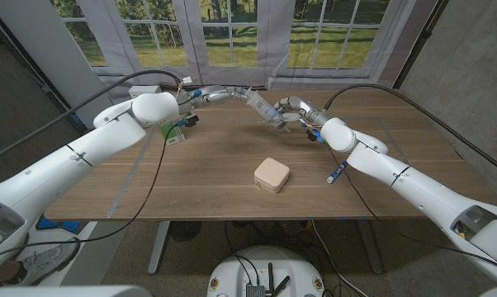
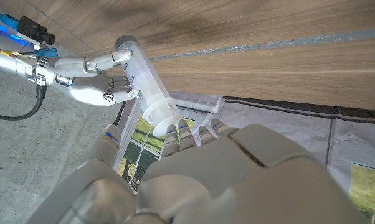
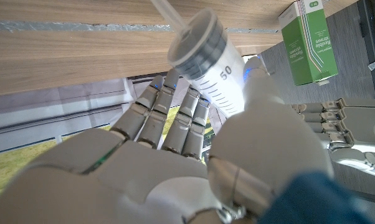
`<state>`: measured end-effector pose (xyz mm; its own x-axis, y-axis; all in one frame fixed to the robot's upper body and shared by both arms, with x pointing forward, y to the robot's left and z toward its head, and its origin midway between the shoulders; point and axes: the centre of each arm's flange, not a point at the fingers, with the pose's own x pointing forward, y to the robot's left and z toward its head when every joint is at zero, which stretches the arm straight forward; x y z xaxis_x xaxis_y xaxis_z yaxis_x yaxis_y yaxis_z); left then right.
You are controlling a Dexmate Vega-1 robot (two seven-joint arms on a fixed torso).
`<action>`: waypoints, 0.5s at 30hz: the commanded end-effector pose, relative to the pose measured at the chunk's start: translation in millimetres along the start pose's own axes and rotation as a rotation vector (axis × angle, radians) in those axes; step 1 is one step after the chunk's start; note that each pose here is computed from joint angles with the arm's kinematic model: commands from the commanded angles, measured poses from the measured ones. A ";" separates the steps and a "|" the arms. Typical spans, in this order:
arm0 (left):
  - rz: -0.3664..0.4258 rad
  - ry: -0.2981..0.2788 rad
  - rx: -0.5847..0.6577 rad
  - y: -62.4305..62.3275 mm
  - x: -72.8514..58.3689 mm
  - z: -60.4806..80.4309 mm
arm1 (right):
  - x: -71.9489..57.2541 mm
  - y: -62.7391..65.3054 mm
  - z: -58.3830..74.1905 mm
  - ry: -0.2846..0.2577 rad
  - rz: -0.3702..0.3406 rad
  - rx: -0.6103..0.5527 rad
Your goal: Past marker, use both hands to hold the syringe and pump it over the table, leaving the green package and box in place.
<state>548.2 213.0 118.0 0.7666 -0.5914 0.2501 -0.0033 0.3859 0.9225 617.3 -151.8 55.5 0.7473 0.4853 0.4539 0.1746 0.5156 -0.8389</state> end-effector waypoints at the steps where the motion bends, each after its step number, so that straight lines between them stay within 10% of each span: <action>1: -0.012 -0.015 -0.007 -4.3 3.5 -0.2 | -1.0 0.6 3.0 -0.004 -0.005 -0.002; 15: -0.013 -0.023 -0.010 -7.5 0.2 -0.6 | -3.3 2.4 7.6 -0.001 -0.015 -0.002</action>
<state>550.1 210.1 114.5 0.7569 -0.6057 0.2456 0.0095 0.3860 0.9225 613.8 -149.2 54.5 0.7446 0.4840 0.4597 0.1804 0.5171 -0.8367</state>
